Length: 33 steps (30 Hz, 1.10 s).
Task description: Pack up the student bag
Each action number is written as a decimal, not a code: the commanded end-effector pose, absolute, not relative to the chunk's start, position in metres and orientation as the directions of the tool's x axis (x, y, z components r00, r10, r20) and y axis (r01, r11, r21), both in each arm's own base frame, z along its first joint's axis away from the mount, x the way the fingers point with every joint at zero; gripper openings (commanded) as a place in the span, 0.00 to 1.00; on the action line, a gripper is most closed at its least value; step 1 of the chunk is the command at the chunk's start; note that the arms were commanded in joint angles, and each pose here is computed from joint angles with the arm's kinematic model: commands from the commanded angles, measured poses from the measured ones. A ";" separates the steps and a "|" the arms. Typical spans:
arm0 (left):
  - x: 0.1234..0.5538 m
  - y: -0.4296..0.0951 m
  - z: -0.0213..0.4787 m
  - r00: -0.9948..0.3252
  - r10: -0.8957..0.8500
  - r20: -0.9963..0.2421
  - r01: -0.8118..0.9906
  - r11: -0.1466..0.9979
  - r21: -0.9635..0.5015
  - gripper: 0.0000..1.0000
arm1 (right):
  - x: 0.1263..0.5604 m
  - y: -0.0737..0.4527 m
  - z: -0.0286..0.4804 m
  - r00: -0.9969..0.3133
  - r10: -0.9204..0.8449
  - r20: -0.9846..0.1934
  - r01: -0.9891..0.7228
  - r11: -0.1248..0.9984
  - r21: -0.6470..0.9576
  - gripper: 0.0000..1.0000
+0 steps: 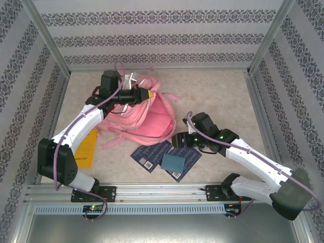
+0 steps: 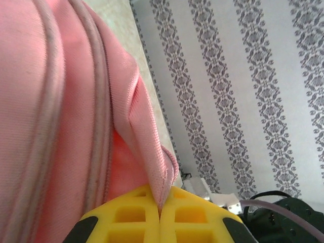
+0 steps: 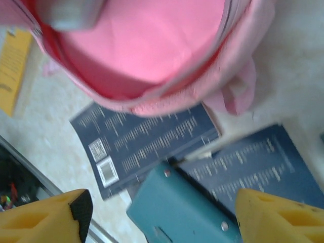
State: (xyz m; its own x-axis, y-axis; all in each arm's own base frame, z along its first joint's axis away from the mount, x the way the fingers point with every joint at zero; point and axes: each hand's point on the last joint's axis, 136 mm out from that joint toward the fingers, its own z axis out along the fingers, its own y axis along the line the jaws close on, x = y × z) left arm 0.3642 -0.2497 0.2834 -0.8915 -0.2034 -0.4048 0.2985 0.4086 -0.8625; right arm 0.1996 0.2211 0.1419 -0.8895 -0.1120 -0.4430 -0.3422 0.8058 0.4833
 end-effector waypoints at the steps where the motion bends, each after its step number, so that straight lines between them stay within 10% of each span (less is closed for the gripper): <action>1: 0.359 -0.273 0.285 -0.870 -0.146 -0.472 0.394 0.370 -0.841 0.00 | 0.178 0.205 0.110 -0.907 -0.225 -0.356 -0.351 0.871 0.344 0.74; 10: 0.347 -0.273 0.259 -0.847 -0.119 -0.518 0.427 0.428 -0.797 0.00 | 0.165 0.218 0.083 -0.807 -0.522 -0.275 -0.564 0.820 0.098 0.97; 33: 0.342 -0.273 0.266 -0.838 -0.114 -0.534 0.450 0.411 -0.793 0.00 | 0.133 0.244 0.020 -0.656 -0.755 0.010 -0.754 0.656 0.037 0.94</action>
State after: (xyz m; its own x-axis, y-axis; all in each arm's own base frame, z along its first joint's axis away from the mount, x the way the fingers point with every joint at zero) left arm 0.3450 -0.2682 0.2397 -0.8895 -0.1258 -0.4394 0.3411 0.4571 -0.8214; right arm 0.1423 0.2472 0.0270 -0.6617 -0.7490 -0.0340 -0.7497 0.6612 0.0258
